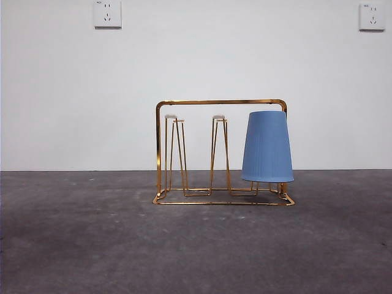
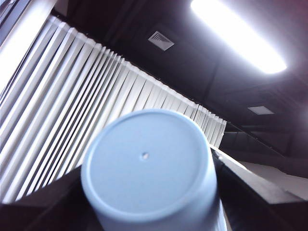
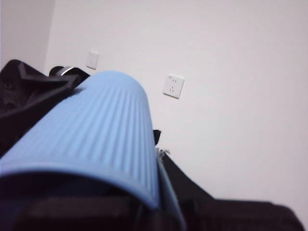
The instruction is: Pick up cup 1,put cup 1 in the cup rack,pick up cup 2,put cup 2 in the cup rack
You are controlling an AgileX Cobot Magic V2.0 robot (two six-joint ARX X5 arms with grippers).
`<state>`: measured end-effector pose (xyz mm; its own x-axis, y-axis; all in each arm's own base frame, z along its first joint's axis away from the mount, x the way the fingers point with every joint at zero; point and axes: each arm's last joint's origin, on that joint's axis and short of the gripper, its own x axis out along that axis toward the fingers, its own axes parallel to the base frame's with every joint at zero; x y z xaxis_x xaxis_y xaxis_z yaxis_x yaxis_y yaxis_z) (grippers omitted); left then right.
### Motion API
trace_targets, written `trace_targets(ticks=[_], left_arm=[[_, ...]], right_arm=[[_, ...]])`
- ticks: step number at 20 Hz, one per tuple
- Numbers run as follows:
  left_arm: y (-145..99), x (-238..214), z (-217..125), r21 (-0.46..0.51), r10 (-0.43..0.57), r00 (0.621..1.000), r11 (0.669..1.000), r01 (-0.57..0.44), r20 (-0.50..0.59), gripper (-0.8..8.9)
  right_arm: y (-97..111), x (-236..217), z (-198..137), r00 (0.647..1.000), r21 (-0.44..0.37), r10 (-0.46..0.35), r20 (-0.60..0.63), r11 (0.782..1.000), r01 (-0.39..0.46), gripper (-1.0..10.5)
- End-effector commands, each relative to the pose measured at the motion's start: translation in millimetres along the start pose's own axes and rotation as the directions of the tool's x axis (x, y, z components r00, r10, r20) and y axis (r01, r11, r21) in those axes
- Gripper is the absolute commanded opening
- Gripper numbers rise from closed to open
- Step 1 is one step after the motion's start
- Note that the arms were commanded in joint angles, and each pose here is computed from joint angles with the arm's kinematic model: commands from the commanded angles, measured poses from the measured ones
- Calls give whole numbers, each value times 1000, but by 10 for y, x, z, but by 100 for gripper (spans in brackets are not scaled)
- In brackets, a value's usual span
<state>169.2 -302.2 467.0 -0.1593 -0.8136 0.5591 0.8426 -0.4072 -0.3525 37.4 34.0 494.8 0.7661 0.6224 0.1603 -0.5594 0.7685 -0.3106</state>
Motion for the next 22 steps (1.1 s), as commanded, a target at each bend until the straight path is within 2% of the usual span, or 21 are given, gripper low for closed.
trace_targets(ticks=[1,5,7,9,17,22], left_arm=[[-14,9,-22,20,-14,1000,1000,14,-15,-8],[-5,5,-20,24,-7,1000,1000,7,-17,-8],[-1,-6,1,30,0,1000,1000,0,-2,-8],[6,-23,29,40,3,1000,999,-3,7,-8],[55,-161,226,67,39,998,997,-42,40,-8],[82,-324,425,91,111,994,989,-113,23,-7]], right_arm=[[33,106,-85,997,-21,-7,-77,1000,5,8],[37,103,-98,996,-22,-2,-91,1000,0,28],[37,100,-99,996,-22,-2,-93,1000,0,138],[36,95,-99,995,-19,-1,-95,1000,-1,197],[43,80,-136,990,-19,1,-144,1000,-3,198],[47,11,-216,972,-12,-23,-236,1000,21,196]])
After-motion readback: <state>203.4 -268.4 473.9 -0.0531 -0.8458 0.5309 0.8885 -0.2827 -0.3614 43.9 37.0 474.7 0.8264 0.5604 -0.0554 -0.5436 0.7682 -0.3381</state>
